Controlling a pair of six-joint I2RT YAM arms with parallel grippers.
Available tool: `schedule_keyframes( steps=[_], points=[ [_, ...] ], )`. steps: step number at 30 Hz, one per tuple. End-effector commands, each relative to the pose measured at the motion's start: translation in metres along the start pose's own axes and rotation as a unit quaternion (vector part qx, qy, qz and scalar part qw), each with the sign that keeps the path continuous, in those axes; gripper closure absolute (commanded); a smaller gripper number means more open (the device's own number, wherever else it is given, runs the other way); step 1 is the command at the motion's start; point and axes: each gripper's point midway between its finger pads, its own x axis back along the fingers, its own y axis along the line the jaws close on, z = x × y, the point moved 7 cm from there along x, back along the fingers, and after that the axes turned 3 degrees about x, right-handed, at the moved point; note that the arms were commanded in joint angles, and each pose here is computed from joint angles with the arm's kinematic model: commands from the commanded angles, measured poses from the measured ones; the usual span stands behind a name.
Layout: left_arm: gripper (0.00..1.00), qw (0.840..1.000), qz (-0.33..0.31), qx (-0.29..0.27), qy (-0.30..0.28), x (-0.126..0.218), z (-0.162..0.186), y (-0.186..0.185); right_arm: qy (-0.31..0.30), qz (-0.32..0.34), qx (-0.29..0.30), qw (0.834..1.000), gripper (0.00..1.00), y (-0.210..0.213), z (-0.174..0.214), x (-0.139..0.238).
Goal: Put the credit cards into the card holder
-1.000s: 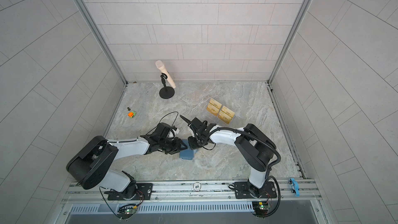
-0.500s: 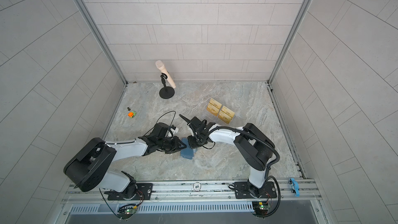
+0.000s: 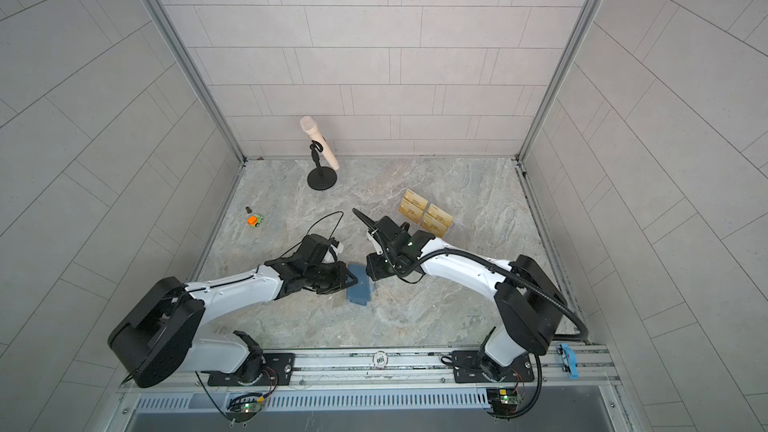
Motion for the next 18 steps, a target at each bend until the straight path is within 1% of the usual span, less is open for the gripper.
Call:
schedule_keyframes(
  steps=[1, 6, 10, 18],
  points=[
    [0.89, 0.998, -0.055, -0.014, -0.018, 0.003, 0.001, 0.003, 0.045, 0.028, -0.018, 0.998, 0.53, -0.013, 0.016, -0.009],
    [0.88, 0.997, -0.064, -0.024, -0.023, 0.003, 0.003, -0.004, 0.061, -0.022, -0.051, 0.997, 0.53, -0.009, 0.021, -0.033],
    [0.88, 0.998, -0.061, -0.022, -0.024, 0.003, 0.004, -0.005, 0.073, -0.025, -0.056, 0.995, 0.63, -0.011, 0.024, -0.044],
    [0.87, 0.998, -0.056, -0.024, -0.022, 0.005, 0.004, -0.007, 0.079, -0.019, -0.060, 0.995, 0.81, -0.015, 0.028, -0.049]
  ],
)
